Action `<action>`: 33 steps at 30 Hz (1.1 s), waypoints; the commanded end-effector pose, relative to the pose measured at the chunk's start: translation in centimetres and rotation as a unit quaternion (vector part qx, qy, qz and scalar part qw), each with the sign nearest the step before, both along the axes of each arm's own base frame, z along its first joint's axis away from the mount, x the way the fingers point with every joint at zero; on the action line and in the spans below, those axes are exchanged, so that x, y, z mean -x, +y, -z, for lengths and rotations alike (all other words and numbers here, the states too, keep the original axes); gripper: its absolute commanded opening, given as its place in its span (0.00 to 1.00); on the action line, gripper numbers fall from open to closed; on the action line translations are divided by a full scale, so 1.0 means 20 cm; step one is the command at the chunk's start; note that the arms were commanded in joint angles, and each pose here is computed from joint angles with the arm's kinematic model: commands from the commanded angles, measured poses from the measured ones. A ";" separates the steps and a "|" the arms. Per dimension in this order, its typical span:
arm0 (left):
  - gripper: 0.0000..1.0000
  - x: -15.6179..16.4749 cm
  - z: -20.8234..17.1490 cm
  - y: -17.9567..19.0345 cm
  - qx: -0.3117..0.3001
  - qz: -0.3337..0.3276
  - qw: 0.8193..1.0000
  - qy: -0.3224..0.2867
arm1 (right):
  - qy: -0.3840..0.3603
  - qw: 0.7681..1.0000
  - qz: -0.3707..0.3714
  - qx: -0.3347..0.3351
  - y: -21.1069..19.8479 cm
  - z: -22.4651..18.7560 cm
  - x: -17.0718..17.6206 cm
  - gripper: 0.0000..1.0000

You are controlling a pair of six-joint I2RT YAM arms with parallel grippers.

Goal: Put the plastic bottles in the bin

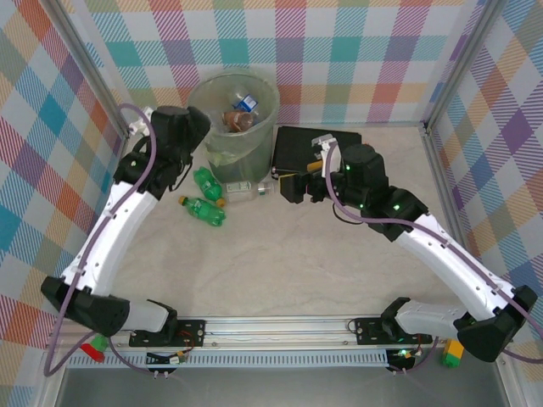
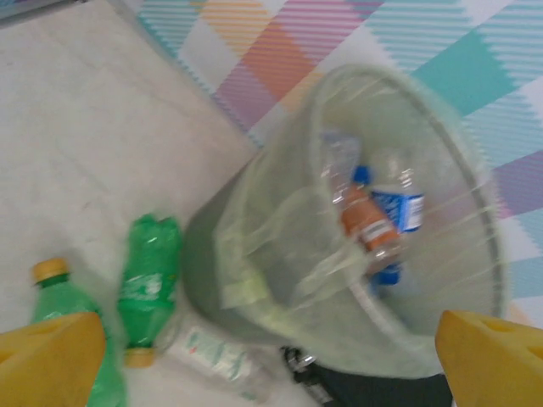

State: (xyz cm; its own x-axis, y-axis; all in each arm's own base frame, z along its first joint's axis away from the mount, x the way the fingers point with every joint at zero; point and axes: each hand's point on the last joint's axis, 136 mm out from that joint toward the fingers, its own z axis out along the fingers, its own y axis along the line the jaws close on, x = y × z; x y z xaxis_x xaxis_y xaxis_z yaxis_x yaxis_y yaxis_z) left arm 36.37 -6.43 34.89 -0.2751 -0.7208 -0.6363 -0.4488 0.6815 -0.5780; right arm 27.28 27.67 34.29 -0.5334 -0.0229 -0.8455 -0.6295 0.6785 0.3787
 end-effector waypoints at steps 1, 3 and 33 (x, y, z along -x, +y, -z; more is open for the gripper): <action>0.99 0.13 0.21 0.07 -0.031 -0.006 0.997 0.068 | -0.014 0.999 -0.023 -0.034 0.07 -0.12 0.02 0.99; 1.00 0.17 0.32 0.10 -0.026 -0.015 0.995 0.095 | -0.015 0.999 -0.028 -0.031 0.09 -0.12 0.02 0.99; 0.88 0.04 1.41 0.06 0.089 -0.019 0.950 0.299 | -0.009 0.999 -0.036 -0.012 0.08 -0.09 0.10 0.99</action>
State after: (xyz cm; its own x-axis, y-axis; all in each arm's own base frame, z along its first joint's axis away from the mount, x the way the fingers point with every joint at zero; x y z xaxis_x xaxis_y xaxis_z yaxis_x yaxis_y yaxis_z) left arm 35.07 -5.32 7.50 -0.5312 -0.8064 -0.2600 -0.7497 0.5903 -0.2993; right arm 25.78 29.71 34.12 -0.5517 -0.0570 -0.8321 -0.6634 0.6347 0.3963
